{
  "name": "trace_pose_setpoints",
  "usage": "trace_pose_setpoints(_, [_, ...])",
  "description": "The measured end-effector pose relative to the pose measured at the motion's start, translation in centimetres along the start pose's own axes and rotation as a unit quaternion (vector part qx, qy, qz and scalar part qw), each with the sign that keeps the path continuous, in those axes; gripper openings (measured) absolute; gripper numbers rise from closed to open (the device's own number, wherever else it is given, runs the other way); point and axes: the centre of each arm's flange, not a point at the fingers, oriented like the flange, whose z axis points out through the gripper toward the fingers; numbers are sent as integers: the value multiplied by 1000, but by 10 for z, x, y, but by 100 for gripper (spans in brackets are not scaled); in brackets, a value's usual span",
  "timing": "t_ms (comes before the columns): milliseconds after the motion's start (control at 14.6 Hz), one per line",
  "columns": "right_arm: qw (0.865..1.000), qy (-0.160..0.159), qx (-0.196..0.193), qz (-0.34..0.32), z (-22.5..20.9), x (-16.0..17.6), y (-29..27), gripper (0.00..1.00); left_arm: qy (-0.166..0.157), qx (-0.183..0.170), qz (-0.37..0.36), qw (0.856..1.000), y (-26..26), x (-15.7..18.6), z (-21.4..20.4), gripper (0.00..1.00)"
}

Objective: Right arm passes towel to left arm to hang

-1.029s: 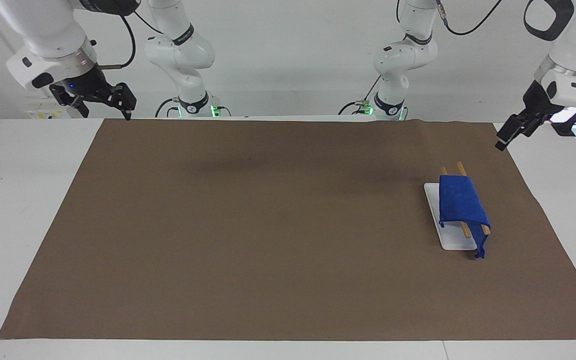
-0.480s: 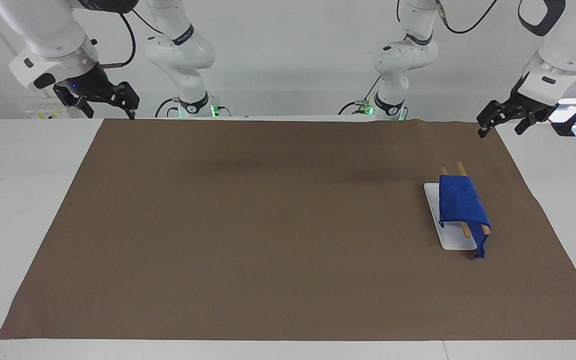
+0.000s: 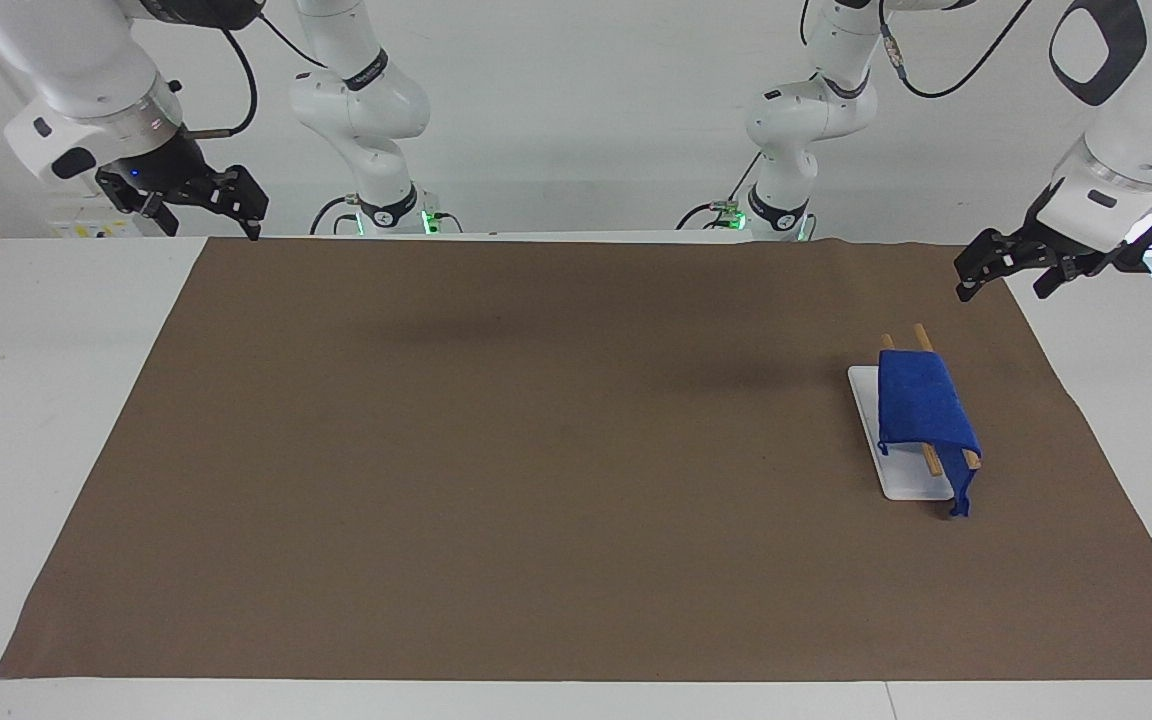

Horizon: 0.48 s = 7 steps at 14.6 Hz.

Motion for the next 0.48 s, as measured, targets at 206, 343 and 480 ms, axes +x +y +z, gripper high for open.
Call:
trace_pose_setpoints(206, [1000,1,0,1,0,0,1,100,-12,2,2,1000,6,-4,-1,100])
trace_pose_setpoints(343, [1000,1,0,1,0,0,1,100,-10,8,8,1000,21,-14,-6,100])
trace_pose_setpoints(480, [1000,0,0,1,0,0,1,100,-8,15,16,1000,30,-29,-8,100])
